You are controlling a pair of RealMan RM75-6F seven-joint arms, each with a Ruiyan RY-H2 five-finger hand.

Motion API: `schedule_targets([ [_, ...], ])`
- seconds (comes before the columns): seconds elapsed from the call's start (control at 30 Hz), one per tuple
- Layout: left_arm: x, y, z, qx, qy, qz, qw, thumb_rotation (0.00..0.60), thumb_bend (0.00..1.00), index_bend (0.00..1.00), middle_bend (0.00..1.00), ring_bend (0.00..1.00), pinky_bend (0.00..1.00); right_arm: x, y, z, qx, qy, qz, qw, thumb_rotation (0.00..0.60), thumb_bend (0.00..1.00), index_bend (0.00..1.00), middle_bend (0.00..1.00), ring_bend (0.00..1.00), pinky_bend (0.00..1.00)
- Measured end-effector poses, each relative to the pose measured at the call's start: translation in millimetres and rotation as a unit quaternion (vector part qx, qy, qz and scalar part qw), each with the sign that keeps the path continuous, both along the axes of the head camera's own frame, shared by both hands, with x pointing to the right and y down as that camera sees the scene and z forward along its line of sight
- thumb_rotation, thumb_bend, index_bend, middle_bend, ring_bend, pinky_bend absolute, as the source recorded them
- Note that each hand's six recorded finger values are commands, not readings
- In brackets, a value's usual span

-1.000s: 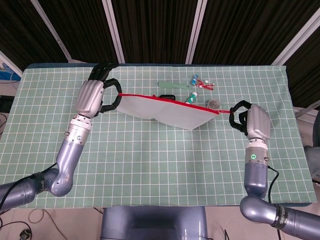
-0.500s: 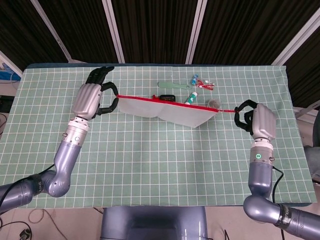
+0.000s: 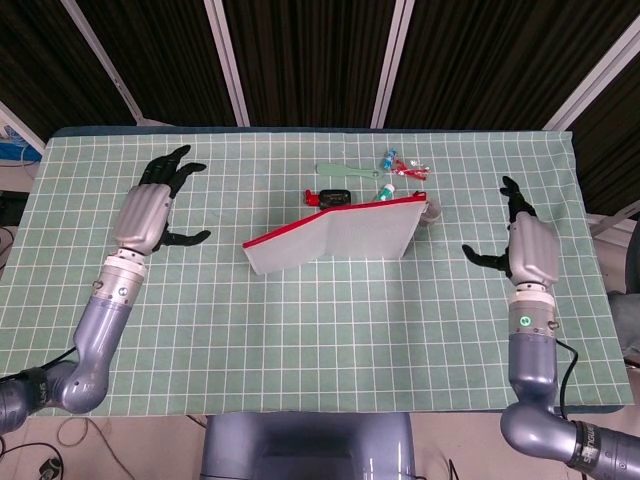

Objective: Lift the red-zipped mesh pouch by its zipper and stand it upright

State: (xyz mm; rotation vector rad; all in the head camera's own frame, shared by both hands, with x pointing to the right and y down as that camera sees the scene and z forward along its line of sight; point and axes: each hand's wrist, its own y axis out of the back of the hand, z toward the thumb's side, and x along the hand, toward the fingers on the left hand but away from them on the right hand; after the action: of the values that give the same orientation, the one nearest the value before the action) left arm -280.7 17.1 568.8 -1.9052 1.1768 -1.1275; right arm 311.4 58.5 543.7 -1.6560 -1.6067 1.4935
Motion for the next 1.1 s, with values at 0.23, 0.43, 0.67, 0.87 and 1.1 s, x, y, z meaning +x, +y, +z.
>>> schedule_targets([
  [0.23, -38, 25, -8, 0.007, -0.033, 0.000, 0.9994, 0.600, 0.11, 0.15, 0.00, 0.00, 0.00, 20, 16, -8, 0.003, 0.028, -0.017, 0.9995, 0.600, 0.23, 0.00, 0.10, 0.12, 0.30],
  [0.43, -89, 72, -11, 0.006, -0.086, 0.000, 0.9963, 0.600, 0.11, 0.09, 0.00, 0.00, 0.00, 45, 42, -15, 0.013, 0.080, -0.060, 0.9949, 0.600, 0.21, 0.00, 0.06, 0.09, 0.29],
  [0.67, -160, 147, -14, -0.007, -0.160, -0.011, 0.9870, 0.600, 0.10, 0.01, 0.00, 0.00, 0.00, 92, 95, -19, 0.017, 0.146, -0.108, 0.9832, 0.600, 0.16, 0.00, 0.00, 0.02, 0.26],
  [0.87, -203, 186, -23, 0.007, -0.210, -0.017, 0.9776, 0.600, 0.07, 0.00, 0.00, 0.00, 0.00, 132, 138, -21, 0.014, 0.189, -0.124, 0.9739, 0.600, 0.13, 0.00, 0.00, 0.00, 0.25],
  [1.1, -214, 200, -28, 0.028, -0.206, -0.030, 0.9777, 0.600, 0.07, 0.00, 0.00, 0.00, 0.00, 149, 167, -17, 0.015, 0.190, -0.122, 0.9741, 0.600, 0.13, 0.00, 0.00, 0.00, 0.25],
])
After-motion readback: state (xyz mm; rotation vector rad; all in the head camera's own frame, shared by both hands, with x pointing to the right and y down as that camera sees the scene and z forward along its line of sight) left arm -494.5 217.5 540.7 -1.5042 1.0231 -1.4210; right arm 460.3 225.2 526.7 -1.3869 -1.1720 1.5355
